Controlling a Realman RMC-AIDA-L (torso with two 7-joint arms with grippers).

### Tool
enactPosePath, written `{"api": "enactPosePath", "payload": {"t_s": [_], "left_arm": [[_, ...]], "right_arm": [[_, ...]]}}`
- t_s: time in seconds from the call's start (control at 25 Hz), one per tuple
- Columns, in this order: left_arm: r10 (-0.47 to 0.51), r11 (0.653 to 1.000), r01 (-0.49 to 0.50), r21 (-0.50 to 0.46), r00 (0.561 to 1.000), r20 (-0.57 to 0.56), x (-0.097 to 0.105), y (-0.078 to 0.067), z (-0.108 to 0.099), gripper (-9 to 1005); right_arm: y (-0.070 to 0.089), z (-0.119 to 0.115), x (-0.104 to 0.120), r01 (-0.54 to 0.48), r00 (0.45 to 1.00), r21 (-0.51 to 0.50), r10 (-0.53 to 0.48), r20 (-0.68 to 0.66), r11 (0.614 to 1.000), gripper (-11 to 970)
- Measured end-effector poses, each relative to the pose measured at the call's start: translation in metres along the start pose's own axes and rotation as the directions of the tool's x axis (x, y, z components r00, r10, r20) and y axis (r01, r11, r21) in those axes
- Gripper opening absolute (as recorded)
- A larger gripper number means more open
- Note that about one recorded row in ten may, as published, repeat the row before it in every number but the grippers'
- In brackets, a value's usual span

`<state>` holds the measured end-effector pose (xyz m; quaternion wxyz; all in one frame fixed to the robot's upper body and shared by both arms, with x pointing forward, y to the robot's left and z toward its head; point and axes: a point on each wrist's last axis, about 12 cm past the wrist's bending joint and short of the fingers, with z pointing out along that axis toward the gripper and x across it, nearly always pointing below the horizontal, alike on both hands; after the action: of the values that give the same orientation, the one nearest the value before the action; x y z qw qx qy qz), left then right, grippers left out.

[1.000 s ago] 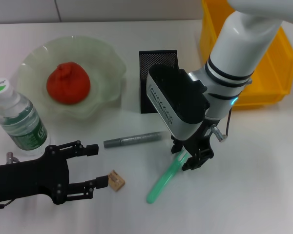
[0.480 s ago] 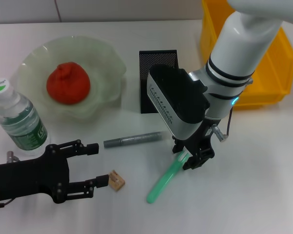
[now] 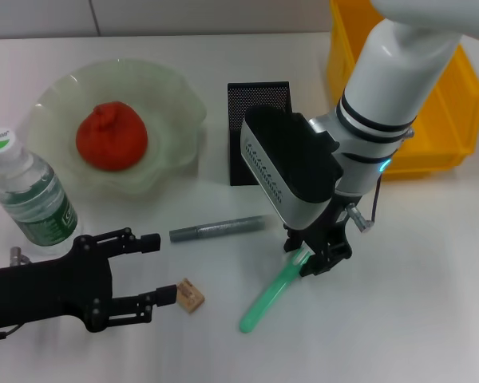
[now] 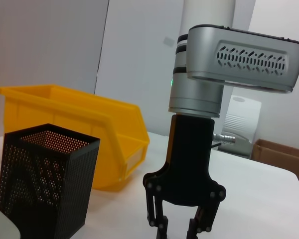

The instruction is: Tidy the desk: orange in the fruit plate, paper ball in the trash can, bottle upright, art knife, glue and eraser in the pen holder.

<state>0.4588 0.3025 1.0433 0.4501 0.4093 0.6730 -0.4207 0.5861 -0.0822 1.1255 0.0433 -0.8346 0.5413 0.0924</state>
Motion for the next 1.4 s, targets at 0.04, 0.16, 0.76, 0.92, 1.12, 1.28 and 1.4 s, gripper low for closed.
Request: {"api": "enactPosePath", "payload": {"t_s": [0.04,0.16,0.76,0.92,1.12,1.28,1.4], "left_arm": [[0.0,1.0,0.0,0.0,1.0,0.001,-0.0002,0.0001,0.0,782],[0.001,1.0,-0.001,0.001,1.0,0.002,-0.0005,0.0003,0.0004,782],[-0.006,1.0,0.006,-0.002,1.0,0.002,-0.0002,0.0001,-0.0005,782],[-0.008,1.0,0.008,-0.002,1.0,0.003,-0.0002,-0.0001,-0.0002,782],[-0.009,1.0,0.009,-0.002,1.0,0.003,0.0,-0.0003,-0.0002,782],[-0.009,1.0,0.009,-0.002,1.0,0.003,-0.0001,-0.0002,0.0,782],[-0.008,1.0,0.008,-0.002,1.0,0.003,-0.0003,-0.0001,0.0001,782]], "right_arm": [[0.0003,0.0006,0.0,0.002,1.0,-0.001,-0.002,-0.004,1.0,379],[0.0006,0.0028,0.0003,0.005,1.0,0.003,-0.005,-0.016,1.0,380],[0.0011,0.0047,-0.0004,0.0,1.0,0.007,0.001,-0.029,1.0,302],[0.0013,0.0048,-0.0003,0.0,1.0,0.008,0.0,-0.03,1.0,274],[0.0017,0.0053,0.0,-0.001,1.0,0.006,0.001,-0.03,1.0,219],[0.0017,0.0053,0.0001,-0.001,1.0,0.006,0.001,-0.03,1.0,185],[0.002,0.0047,-0.0006,0.001,1.0,0.004,-0.001,-0.029,1.0,176]]}}
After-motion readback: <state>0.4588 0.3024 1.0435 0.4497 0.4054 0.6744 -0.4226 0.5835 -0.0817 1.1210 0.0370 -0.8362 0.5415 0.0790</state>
